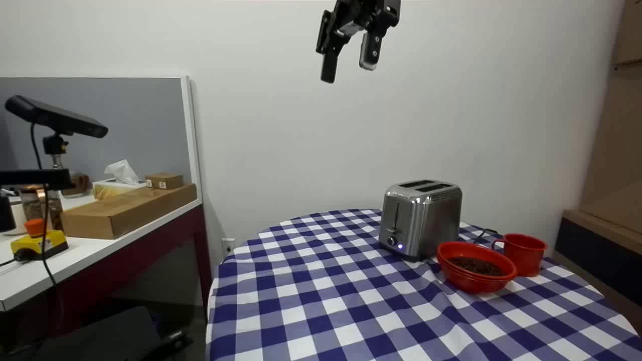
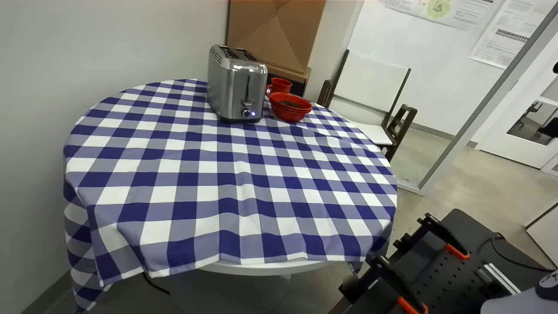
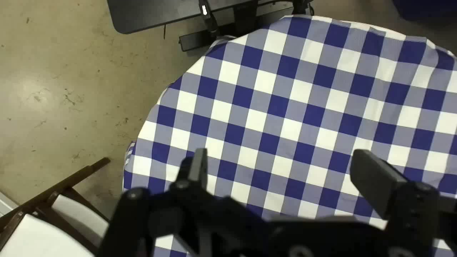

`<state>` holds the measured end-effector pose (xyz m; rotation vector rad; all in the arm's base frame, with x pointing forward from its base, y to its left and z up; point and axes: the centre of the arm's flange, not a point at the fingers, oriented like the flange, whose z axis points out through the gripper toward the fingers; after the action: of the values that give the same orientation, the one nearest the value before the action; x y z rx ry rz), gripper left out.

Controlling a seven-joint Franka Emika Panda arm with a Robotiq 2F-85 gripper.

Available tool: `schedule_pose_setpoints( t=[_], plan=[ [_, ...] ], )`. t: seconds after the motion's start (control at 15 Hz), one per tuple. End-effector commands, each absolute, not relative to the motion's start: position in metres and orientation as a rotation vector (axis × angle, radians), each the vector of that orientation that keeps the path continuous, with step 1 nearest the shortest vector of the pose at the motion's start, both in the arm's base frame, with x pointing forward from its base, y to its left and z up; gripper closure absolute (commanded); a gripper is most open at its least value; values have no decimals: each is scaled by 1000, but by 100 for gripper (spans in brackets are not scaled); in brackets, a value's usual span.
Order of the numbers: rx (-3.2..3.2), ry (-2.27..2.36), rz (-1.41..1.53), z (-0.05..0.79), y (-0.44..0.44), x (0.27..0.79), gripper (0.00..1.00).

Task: Press the button on the toaster

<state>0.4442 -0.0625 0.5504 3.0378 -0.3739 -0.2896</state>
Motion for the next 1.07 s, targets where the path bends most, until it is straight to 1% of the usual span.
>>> schedule_pose_setpoints(
  t=[0.0, 0.8, 1.0],
  plan=[
    [3038, -374, -288, 550, -62, 444, 0],
    [3038, -374, -288, 551, -62, 444, 0],
    [3028, -368, -223, 539, -62, 453, 0]
  ],
)
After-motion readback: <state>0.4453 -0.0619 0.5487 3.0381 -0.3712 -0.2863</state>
